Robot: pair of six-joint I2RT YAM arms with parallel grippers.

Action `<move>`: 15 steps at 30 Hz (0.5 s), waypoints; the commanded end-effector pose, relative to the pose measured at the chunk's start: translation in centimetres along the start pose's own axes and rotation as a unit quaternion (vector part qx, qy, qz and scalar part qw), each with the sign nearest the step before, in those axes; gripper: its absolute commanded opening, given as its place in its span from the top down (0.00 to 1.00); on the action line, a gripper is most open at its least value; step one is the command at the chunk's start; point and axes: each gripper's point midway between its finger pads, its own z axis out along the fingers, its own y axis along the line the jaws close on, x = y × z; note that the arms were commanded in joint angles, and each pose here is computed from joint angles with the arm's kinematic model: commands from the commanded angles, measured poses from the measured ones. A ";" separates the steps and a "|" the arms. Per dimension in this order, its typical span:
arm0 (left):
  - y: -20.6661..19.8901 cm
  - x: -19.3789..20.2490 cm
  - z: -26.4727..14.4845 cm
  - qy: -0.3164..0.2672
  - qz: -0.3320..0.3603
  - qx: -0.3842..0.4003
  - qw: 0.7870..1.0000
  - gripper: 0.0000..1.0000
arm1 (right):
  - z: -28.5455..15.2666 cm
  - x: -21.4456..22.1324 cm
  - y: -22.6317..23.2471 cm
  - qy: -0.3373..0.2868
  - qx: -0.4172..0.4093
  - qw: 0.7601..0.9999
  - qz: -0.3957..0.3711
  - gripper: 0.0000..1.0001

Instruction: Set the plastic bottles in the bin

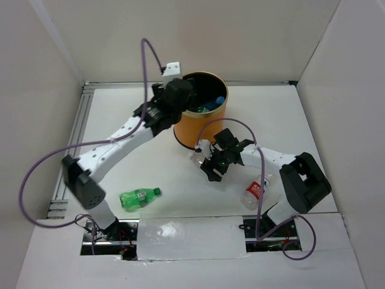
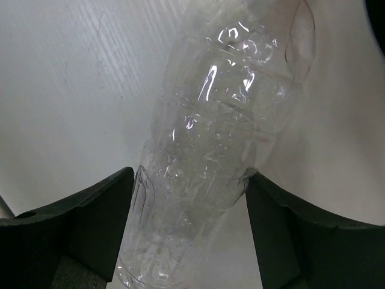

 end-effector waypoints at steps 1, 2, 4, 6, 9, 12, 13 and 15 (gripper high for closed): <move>4.2 -4.5 -6.7 -0.050 -0.042 0.005 0.998 0.00 | 0.6 1.5 -0.8 0.017 0.042 0.999 -0.026 0.36; 5.3 -3.6 -7.7 -0.041 -0.055 0.006 0.998 0.00 | 0.5 1.6 -0.4 0.016 0.040 0.999 -0.031 0.44; 7.8 1.4 -8.7 0.009 -0.059 0.005 0.998 0.02 | 0.0 1.5 0.0 0.016 0.038 0.998 -0.041 0.68; 11.1 5.3 -11.4 0.045 -0.101 0.003 0.994 0.04 | -0.8 0.3 1.0 -0.003 0.010 0.998 -0.069 0.81; 13.9 8.9 -14.6 0.097 -0.195 -0.013 0.976 0.02 | -4.8 -3.9 2.7 -0.065 -0.031 0.990 -0.118 0.93; 15.8 14.8 -16.6 0.185 -0.272 -0.055 0.943 0.01 | -10.4 -9.3 4.0 -0.155 -0.038 0.972 -0.173 0.97; 16.7 17.5 -17.6 0.221 -0.318 -0.075 0.919 0.01 | -13.3 -12.2 4.4 -0.202 -0.027 0.959 -0.199 1.00; 16.4 18.9 -18.4 0.252 -0.368 -0.088 0.891 0.01 | -15.8 -14.9 4.8 -0.242 -0.017 0.944 -0.224 1.00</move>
